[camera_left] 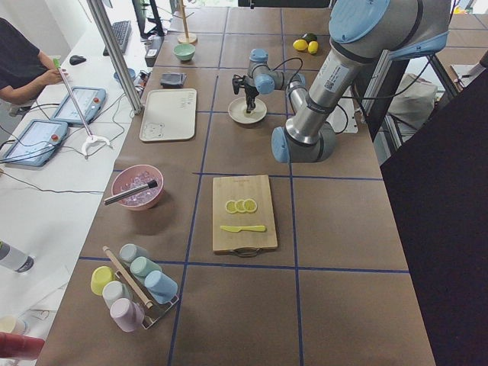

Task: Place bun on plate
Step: 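Carry the white bun with the left gripper and lower it onto the plate, then open the left gripper and withdraw it away from the plate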

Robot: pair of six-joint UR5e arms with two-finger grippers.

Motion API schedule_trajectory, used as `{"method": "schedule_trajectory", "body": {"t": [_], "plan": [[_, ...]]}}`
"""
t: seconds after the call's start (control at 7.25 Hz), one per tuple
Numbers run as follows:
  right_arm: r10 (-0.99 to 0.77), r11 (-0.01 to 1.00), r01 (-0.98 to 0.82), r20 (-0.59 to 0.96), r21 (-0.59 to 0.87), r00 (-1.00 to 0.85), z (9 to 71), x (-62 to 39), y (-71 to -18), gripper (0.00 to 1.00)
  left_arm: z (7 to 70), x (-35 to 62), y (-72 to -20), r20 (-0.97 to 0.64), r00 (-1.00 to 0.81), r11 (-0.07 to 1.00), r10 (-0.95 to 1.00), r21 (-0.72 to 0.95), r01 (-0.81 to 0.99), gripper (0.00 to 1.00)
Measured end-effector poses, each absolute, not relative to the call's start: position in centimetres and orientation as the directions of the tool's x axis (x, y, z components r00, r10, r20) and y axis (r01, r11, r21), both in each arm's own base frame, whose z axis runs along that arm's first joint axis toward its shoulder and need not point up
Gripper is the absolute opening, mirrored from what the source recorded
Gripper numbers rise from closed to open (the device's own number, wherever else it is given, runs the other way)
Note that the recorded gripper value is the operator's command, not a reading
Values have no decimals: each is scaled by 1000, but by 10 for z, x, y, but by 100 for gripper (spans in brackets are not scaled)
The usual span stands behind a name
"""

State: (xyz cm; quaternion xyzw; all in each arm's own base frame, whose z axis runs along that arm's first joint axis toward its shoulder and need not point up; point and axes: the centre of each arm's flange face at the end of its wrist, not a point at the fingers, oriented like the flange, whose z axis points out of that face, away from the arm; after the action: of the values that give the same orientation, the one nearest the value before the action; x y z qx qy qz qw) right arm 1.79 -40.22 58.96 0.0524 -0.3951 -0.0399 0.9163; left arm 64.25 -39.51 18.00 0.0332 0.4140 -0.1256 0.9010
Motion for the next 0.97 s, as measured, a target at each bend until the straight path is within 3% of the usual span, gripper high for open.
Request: {"method": "schedule_trajectory", "body": {"t": [0.14,0.28,0.97], "plan": [[-115,991,32,720,128,684,589,18,-402,100,181,643,-395,-754,627,967,-198,-43,253,87],[-115,991,32,721,128,683,589,18,-403,100,181,644,-396,-755,626,967,-195,-42,252,100],[-115,991,32,725,127,679,588,17,-404,100,162,605,-391,-789,591,969,-168,-22,247,100]]}}
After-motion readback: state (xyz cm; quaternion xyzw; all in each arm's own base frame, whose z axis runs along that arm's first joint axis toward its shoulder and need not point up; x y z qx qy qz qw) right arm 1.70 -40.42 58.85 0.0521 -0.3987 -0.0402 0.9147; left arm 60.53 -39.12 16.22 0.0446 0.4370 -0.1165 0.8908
